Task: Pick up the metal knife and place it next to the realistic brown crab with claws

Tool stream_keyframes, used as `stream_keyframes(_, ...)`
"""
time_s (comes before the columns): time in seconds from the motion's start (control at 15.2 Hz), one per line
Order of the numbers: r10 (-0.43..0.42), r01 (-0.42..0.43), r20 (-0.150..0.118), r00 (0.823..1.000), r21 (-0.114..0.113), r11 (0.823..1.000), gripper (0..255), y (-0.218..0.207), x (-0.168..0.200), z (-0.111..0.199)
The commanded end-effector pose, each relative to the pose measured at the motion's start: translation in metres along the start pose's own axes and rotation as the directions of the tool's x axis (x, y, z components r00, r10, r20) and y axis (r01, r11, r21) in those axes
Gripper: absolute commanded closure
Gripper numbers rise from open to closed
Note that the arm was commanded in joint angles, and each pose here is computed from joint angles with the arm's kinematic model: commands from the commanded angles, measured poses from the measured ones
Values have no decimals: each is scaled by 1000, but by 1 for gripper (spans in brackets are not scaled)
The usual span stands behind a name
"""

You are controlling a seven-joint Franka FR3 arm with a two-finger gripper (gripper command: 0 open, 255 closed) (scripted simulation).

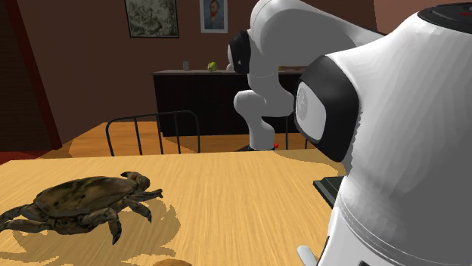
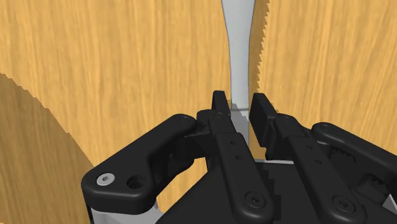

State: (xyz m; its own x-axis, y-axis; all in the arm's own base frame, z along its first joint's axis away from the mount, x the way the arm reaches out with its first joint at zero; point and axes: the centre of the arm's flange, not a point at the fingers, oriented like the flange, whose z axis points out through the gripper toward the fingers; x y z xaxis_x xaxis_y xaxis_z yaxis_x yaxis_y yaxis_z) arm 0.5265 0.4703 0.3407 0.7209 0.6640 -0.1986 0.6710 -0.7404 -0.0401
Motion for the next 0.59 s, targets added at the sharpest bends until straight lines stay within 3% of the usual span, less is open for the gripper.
stream_keyframes(0.0, -1, 1, 3, 1000, 1, 1000, 255, -1, -2, -7)
stream_keyframes(0.53, -1, 1, 3, 1000, 1, 1000, 255, -3, -10, -49)
